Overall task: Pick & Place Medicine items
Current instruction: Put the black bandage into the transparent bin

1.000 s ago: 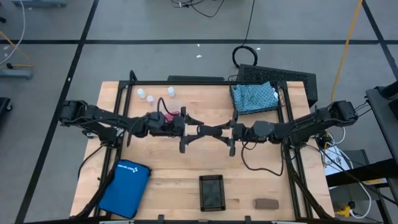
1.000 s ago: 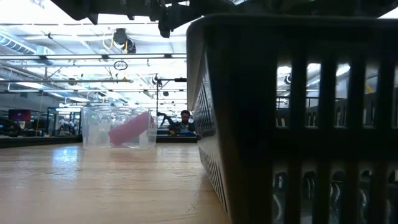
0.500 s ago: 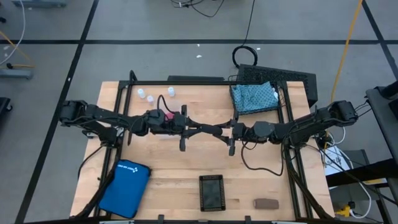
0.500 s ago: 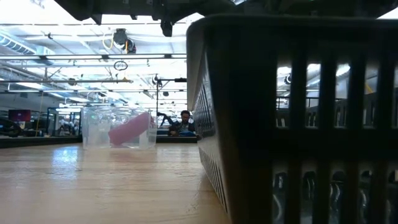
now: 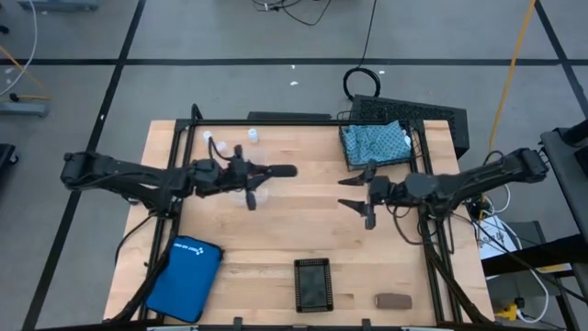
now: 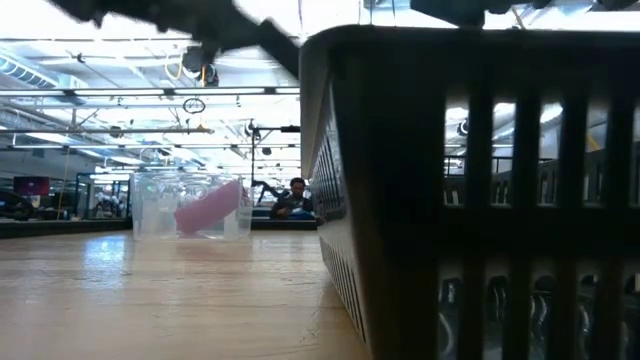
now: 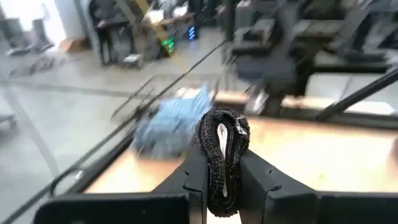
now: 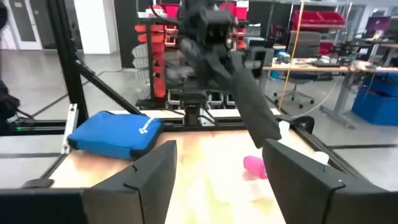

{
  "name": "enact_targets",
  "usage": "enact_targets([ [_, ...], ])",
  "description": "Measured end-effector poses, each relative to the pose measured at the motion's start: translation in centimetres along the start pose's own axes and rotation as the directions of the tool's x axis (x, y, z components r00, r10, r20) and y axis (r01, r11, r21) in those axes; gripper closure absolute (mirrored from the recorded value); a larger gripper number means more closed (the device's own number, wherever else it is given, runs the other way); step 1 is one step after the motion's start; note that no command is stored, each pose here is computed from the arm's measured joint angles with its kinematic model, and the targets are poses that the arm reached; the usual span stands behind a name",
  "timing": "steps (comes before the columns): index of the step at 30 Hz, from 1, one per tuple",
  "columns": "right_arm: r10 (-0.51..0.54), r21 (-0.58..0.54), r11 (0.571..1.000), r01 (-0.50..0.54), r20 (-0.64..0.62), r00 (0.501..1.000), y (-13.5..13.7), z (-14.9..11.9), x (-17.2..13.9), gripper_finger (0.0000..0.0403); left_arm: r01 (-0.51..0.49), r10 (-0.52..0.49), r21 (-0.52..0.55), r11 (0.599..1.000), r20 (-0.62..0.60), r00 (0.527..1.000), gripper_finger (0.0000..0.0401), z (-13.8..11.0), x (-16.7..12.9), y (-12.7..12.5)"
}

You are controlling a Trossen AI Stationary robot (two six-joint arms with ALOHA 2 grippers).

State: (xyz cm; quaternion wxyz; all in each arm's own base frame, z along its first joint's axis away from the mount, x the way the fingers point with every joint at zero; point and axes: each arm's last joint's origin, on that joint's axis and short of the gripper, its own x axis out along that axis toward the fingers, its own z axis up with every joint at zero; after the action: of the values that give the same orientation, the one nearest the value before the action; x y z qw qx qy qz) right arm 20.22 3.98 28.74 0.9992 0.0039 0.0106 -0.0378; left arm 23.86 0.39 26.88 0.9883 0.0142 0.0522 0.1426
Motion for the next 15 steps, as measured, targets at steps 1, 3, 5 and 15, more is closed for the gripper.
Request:
enact_targets([
  [1, 0.000, -0.001, 1.000, 0.000, -0.011, 1.000, -0.1, 0.0, -0.2, 0.0174, -0.013, 0.013, -0.012, 1.000, -0.005, 1.000, 0.0354, -1.0, -0.6, 0.3],
  [3, 0.000, 0.000, 1.000, 0.000, -0.014, 1.000, -0.1, 0.0, -0.4, 0.0177, -0.024, 0.024, -0.052, 0.998, 0.009, 1.000, 0.0354, -2.7, -1.9, 0.8],
  [5, -0.001, -0.005, 1.000, 0.001, -0.021, 1.000, -0.1, 0.0, -0.4, 0.0180, -0.027, 0.029, -0.095, 0.995, 0.016, 0.999, 0.0354, -4.8, -3.2, 1.3],
  [15, -0.017, -0.043, 0.999, 0.015, -0.047, 0.999, -0.2, -0.7, 0.4, 0.0182, -0.175, 0.153, -0.303, 0.937, -0.096, 0.984, 0.0354, -11.7, -6.2, 3.2],
])
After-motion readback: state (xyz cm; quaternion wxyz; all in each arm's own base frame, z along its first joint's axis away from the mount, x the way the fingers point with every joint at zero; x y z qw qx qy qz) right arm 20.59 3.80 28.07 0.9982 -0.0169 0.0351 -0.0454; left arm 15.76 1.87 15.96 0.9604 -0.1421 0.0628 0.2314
